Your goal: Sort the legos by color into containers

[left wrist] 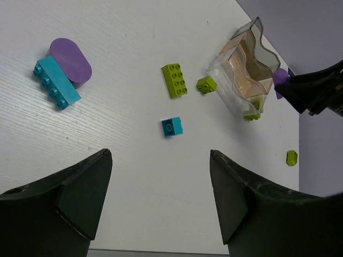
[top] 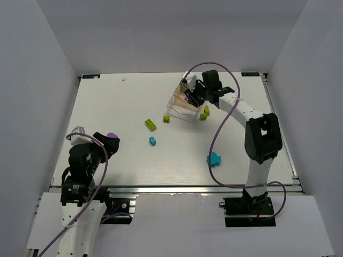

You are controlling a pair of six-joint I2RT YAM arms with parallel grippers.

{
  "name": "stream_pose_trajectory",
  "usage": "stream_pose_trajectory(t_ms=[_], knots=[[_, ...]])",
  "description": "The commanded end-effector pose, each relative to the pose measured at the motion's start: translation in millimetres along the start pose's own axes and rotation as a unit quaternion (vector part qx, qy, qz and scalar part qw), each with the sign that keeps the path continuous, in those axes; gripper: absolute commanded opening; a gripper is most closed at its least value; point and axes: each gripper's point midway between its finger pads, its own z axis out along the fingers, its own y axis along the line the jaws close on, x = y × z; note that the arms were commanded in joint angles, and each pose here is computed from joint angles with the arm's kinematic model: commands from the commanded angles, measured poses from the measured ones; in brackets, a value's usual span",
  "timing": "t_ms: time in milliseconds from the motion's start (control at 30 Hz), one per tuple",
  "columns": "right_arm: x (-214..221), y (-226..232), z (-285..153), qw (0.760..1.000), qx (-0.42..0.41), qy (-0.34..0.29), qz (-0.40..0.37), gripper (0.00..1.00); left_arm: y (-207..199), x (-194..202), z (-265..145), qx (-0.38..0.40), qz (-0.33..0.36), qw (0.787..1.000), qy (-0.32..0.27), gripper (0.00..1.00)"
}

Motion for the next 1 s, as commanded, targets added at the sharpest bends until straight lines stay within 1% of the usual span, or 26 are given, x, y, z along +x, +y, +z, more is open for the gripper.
stream_pose_trajectory(t_ms=[0,200,333,433,500,600,700,800,933,967], knots=[[-14.0,-27.8,8.2,0.999,0.039,-0.016,0.004,0.0,4.4,1.8,0.0,-0.009,-0.001,1.0,0.001,0.83],[-6.5,-21.5,18.8,1.0,0.016,-0.012,0.005,0.07,7.7,5.1,-1.2,-0.014,-0.002,1.0,0.005,0.83],[2.1,-13.5,24.8,1.0,-0.004,-0.005,0.012,0.15,8.3,6.0,-1.7,-0.014,-0.003,1.0,0.005,0.83],[6.1,-6.5,25.4,1.0,-0.018,-0.002,0.018,0.19,8.9,6.6,-0.8,-0.015,-0.003,1.0,0.007,0.83],[6.4,-4.1,25.3,1.0,-0.024,-0.002,0.019,0.21,9.2,7.0,-0.2,-0.016,-0.003,1.0,0.007,0.83],[10.2,-1.6,26.5,0.999,-0.029,0.003,0.019,0.26,9.8,7.5,0.8,-0.019,-0.003,1.0,0.01,0.83],[12.3,0.2,27.3,0.999,-0.034,0.006,0.02,0.36,10.7,8.0,1.5,-0.021,-0.003,1.0,0.012,0.83],[13.1,-0.6,27.9,0.999,-0.034,0.006,0.017,0.5,9.6,7.5,0.8,-0.019,-0.004,1.0,0.01,0.83],[11.4,-0.8,28.6,0.999,-0.034,0.003,0.013,0.58,9.5,6.9,0.4,-0.018,-0.005,1.0,0.008,0.83],[10.9,-0.7,28.4,0.999,-0.035,0.003,0.013,0.58,9.7,7.6,0.6,-0.019,-0.005,1.0,0.01,0.83]])
